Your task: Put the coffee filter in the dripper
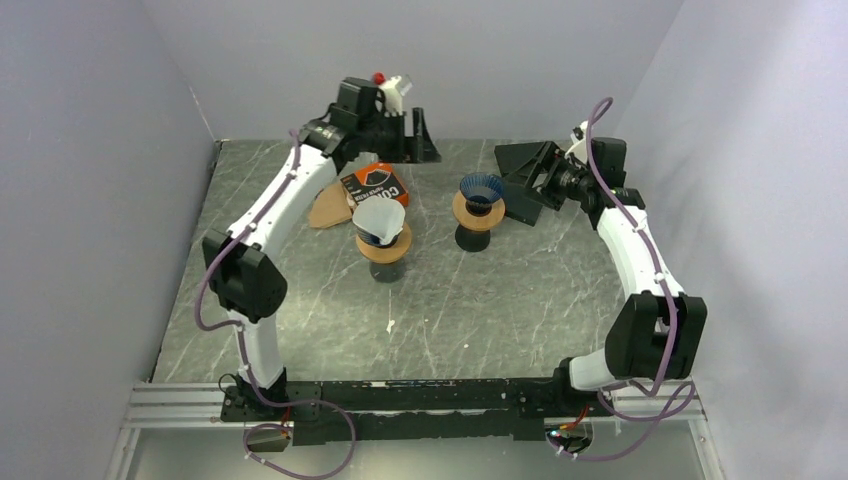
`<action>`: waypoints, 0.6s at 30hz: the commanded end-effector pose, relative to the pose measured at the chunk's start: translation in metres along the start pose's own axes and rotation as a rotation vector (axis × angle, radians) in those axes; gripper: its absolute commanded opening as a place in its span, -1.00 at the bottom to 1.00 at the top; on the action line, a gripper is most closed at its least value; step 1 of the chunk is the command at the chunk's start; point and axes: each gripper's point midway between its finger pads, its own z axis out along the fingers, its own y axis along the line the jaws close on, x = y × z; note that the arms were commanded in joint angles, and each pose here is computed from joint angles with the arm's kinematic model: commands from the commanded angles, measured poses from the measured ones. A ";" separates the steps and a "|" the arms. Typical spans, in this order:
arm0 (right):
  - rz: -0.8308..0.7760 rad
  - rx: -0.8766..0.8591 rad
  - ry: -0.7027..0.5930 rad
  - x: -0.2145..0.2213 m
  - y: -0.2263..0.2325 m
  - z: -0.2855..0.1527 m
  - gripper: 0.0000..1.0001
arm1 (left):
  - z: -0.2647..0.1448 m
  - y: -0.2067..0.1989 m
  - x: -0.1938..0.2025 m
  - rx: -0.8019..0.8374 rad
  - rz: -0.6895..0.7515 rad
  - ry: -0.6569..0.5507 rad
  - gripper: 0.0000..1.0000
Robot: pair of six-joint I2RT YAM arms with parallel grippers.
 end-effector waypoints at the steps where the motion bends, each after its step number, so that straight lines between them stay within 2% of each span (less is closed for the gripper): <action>1: -0.014 -0.095 -0.009 -0.006 0.011 0.007 0.55 | 0.023 -0.047 0.009 0.144 -0.021 0.033 0.64; 5: -0.005 -0.106 0.017 -0.002 0.005 0.017 0.34 | 0.055 -0.060 0.028 0.171 -0.031 0.092 0.60; 8: 0.008 -0.117 0.043 0.001 0.001 0.024 0.26 | 0.072 -0.058 0.037 0.148 -0.028 0.109 0.55; 16: 0.021 -0.124 0.081 0.011 -0.009 0.035 0.07 | 0.094 -0.048 0.053 0.127 -0.003 0.121 0.39; 18: 0.026 -0.132 0.097 0.015 -0.010 0.037 0.03 | 0.096 -0.047 0.057 0.134 0.007 0.136 0.29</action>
